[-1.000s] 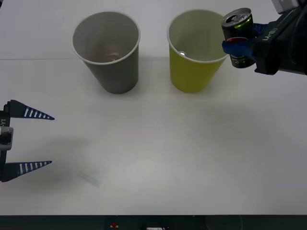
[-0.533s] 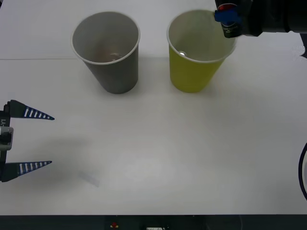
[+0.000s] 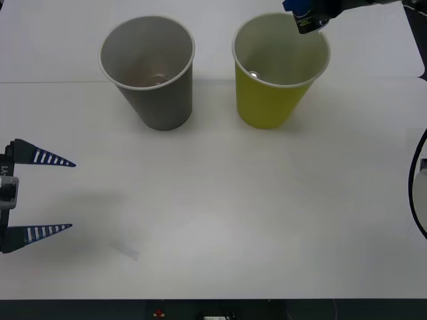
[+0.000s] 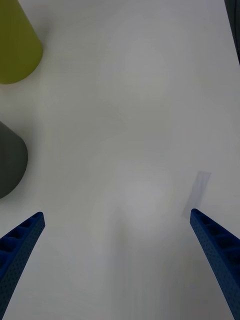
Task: Put the can into the green bin and the plastic bottle into the gray bin
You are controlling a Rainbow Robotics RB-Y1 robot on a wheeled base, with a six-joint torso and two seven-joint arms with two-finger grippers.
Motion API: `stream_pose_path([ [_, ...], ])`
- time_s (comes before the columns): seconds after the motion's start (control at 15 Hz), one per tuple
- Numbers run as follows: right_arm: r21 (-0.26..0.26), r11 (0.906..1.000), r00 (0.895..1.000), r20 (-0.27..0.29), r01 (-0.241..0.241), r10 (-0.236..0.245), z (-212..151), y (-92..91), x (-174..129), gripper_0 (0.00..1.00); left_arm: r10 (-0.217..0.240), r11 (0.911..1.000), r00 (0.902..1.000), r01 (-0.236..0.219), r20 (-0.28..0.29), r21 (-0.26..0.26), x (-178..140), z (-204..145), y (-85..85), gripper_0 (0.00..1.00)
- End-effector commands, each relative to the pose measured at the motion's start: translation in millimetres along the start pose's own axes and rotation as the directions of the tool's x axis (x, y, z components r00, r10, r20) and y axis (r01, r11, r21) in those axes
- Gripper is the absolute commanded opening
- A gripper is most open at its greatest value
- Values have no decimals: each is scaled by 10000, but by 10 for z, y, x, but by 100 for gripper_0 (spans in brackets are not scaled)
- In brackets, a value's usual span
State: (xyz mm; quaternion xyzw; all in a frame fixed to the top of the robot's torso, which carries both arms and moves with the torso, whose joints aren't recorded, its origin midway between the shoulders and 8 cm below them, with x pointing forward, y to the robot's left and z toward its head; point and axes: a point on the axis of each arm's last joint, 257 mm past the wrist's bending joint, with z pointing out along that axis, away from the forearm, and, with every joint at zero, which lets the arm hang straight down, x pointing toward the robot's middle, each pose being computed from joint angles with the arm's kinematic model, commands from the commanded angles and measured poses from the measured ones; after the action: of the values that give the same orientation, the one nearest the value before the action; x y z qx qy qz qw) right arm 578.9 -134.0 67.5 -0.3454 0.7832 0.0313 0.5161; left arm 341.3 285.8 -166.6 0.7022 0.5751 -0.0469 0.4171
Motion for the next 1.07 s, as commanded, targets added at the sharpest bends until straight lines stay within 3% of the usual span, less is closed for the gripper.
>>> stream_pose_path([
  [0.07,-114,9999,9972,-738,-81,73,206,-27,1,0,0,10000,10000,0,0,0,0,0,0,100],
  [0.33,-181,9998,9847,-1744,-67,34,417,-132,58,0,0,10000,10000,0,0,0,0,0,0,100],
  [0.6,-233,9997,9730,-2306,87,-138,522,-125,193,0,0,10000,10000,0,0,0,0,0,0,100],
  [1.07,-463,9989,9683,-2493,51,-165,582,-36,376,0,0,10000,10000,0,0,0,0,0,0,100],
])
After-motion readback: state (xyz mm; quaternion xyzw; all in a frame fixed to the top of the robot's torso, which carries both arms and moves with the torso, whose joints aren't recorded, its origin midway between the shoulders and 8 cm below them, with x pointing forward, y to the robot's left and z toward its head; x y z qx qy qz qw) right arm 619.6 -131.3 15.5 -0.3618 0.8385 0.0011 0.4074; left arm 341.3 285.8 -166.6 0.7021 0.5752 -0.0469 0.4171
